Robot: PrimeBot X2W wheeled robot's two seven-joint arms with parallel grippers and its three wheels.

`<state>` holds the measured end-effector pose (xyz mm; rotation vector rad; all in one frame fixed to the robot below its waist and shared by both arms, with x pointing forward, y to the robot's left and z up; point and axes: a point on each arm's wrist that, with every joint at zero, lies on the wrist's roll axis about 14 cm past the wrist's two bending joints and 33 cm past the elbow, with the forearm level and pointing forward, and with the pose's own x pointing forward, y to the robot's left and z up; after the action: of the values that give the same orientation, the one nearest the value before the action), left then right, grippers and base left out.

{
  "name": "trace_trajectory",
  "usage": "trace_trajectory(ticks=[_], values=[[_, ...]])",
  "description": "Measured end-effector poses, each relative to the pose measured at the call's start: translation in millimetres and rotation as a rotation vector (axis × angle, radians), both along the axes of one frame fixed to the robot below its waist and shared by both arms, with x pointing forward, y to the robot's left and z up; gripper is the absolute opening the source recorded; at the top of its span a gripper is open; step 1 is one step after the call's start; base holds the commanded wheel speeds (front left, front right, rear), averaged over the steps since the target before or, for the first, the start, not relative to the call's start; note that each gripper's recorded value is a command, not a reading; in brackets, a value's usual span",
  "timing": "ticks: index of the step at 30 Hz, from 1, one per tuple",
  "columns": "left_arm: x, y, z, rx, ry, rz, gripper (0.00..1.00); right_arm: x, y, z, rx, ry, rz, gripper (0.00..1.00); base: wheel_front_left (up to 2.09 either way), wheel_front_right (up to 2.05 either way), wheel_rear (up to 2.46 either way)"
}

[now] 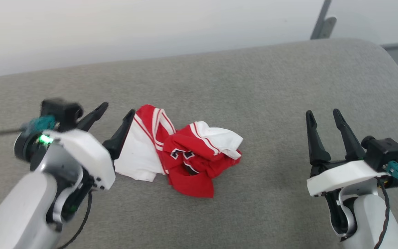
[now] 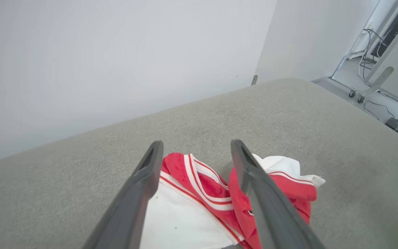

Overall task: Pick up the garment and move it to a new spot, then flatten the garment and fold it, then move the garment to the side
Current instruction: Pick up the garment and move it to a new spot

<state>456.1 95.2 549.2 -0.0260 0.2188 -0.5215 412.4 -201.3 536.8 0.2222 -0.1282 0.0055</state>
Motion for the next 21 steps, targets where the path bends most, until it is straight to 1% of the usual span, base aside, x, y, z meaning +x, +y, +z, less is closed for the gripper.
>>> trace_trajectory(ticks=[9, 19, 21], values=[[-38.2, 59.4, 18.2, -0.097, -0.166, 0.219, 1.0, -4.7, 14.7, 6.4, -0.001, -0.008, 0.039, 1.0, 0.0, 0.0, 0.0], [-73.5, 105.9, 17.4, -0.139, -0.274, 0.401, 1.0, -8.4, 25.4, 11.4, -0.002, -0.014, 0.07, 1.0, 0.0, 0.0, 0.0], [-82.1, 111.6, 12.8, -0.145, -0.275, 0.432, 1.0, -8.6, 27.8, 12.3, -0.002, -0.017, 0.076, 1.0, 0.0, 0.0, 0.0]])
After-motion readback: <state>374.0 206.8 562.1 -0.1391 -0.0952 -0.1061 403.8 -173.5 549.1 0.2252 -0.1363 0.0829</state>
